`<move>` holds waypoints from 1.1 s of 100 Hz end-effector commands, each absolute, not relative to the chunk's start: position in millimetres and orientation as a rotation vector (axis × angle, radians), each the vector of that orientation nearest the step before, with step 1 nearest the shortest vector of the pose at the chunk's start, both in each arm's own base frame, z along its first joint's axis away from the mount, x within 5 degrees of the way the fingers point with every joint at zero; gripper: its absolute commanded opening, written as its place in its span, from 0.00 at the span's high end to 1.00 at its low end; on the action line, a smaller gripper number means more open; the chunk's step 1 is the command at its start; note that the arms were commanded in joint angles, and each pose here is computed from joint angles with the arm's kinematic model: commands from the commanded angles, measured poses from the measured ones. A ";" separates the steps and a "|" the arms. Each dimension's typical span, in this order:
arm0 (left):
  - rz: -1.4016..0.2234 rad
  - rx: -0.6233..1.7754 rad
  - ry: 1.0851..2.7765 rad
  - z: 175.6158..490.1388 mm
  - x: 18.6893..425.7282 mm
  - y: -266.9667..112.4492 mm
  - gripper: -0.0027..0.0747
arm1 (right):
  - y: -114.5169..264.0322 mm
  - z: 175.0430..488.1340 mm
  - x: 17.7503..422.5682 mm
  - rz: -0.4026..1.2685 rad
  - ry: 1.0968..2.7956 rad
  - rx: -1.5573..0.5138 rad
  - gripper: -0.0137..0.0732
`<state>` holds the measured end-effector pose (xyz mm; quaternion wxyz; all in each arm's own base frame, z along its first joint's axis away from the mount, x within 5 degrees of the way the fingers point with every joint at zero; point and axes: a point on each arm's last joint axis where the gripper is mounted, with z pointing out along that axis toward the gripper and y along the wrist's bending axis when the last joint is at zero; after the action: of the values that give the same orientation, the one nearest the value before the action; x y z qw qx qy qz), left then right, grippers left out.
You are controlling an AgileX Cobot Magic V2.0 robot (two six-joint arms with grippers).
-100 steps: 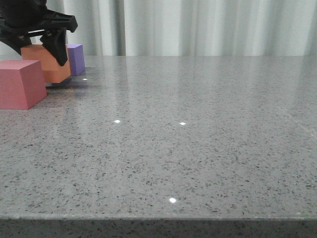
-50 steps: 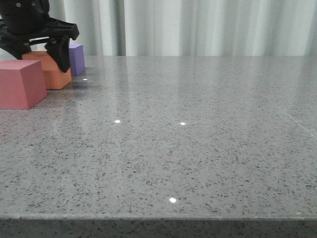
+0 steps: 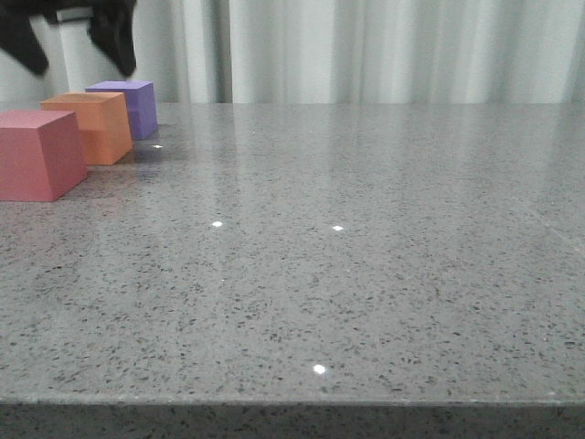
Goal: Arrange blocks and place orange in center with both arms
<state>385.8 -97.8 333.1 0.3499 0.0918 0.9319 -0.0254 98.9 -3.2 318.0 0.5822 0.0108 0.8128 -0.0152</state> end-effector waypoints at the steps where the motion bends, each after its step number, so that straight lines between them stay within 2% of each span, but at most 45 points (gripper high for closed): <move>1: -0.112 0.207 2.201 391.8 364.7 -91.3 0.12 | -3.2 333.1 100.3 -0.041 1.800 0.015 0.92; 15: -0.114 0.169 2.105 418.5 338.7 -75.2 0.12 | -3.2 333.1 100.3 -0.041 1.800 0.015 0.92; 36: -0.119 0.060 1.981 426.2 288.0 -39.6 0.12 | -3.2 333.1 100.3 -0.041 1.800 0.015 0.92; 71: -0.130 0.013 1.783 387.0 180.9 -18.2 0.12 | -3.2 333.1 100.3 -0.041 1.800 0.015 0.92; 93: -0.064 0.058 1.765 348.6 129.4 -11.0 0.12 | -3.2 333.1 100.3 -0.041 1.800 0.015 0.92; 110: -0.003 0.090 1.725 331.8 98.0 -5.7 0.12 | -3.2 333.1 100.3 -0.041 1.800 0.015 0.92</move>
<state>109.9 -7.4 322.1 0.6012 0.0347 0.7983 -0.0082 98.9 -3.2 318.0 0.5822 0.0108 0.8128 -0.0152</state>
